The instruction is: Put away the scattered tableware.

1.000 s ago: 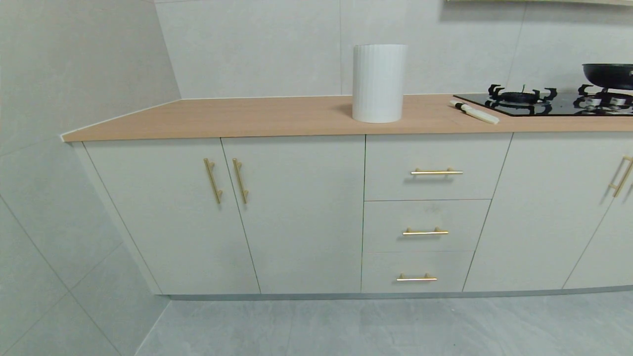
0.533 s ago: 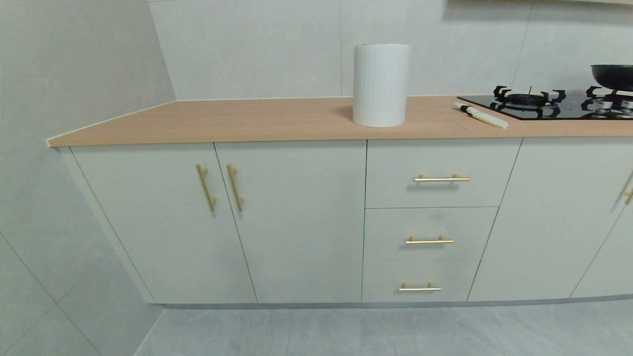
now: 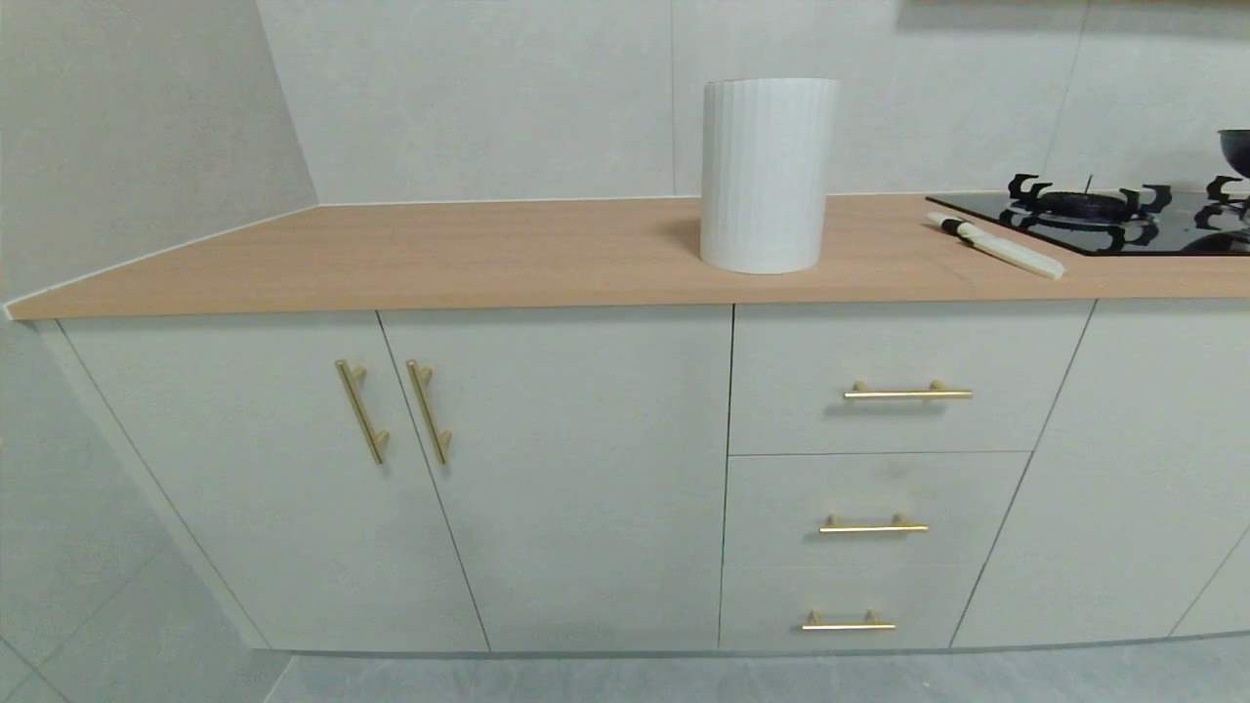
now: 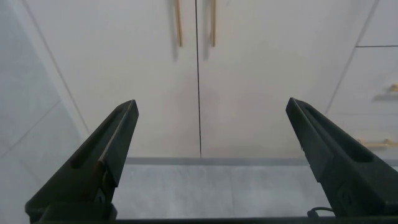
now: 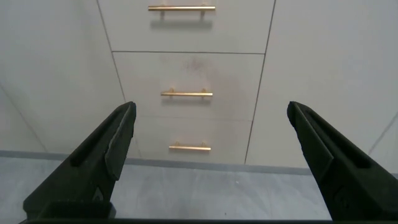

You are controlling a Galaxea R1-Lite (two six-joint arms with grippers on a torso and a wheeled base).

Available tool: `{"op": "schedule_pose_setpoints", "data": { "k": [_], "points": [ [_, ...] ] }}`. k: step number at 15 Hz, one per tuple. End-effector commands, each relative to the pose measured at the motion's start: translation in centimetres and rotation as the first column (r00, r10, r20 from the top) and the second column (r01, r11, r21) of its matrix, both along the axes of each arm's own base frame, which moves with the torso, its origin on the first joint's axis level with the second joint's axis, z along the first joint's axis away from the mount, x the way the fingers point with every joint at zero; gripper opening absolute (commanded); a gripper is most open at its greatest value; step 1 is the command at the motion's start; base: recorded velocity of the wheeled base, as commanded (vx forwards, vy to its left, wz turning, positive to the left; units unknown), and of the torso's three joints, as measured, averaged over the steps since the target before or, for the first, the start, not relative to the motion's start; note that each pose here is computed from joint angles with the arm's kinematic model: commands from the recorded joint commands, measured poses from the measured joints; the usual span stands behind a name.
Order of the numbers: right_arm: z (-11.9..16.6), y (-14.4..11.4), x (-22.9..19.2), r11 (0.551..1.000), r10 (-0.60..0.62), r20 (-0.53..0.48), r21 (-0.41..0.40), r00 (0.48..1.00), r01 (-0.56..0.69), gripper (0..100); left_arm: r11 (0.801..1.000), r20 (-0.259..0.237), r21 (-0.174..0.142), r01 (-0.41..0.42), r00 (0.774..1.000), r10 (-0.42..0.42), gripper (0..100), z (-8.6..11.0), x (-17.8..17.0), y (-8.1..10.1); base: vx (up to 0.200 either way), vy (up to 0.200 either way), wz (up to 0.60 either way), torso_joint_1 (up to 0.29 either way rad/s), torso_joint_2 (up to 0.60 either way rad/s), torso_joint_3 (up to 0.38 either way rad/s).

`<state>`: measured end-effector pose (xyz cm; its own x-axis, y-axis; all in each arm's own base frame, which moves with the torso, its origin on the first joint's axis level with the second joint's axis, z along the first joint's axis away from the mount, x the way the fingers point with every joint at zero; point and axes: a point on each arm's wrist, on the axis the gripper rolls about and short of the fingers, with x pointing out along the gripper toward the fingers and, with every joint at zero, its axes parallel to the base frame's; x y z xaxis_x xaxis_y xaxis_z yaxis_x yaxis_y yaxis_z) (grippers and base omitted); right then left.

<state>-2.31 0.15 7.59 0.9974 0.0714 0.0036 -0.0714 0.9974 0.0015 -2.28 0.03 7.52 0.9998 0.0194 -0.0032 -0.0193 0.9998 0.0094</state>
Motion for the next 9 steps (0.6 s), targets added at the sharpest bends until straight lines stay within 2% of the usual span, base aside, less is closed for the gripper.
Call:
{"op": "schedule_pose_setpoints", "data": {
  "k": [1, 7, 9],
  "points": [
    [0.00, 0.00, 0.02, 1.000, 0.001, -0.002, 0.000, 1.000, -0.001, 100, 1.000, 0.000, 0.000, -0.001, 1.000, 0.001, 100, 0.00, 0.00, 0.00, 0.200, 0.000, 0.00, 0.007, 0.00, 0.002],
    [0.00, 0.00, 0.02, 1.000, 0.001, -0.002, 0.000, 1.000, -0.001, 100, 1.000, 0.000, 0.000, -0.002, 1.000, 0.002, 100, 0.00, 0.00, 0.00, 0.200, 0.000, 0.00, 0.002, 0.00, 0.002],
    [0.00, 0.00, 0.02, 1.000, 0.001, -0.002, 0.000, 1.000, -0.001, 100, 1.000, 0.000, 0.000, -0.001, 1.000, 0.001, 100, 0.00, 0.00, 0.00, 0.000, 0.000, 0.00, 0.000, 0.00, 0.000]
  ]
}}
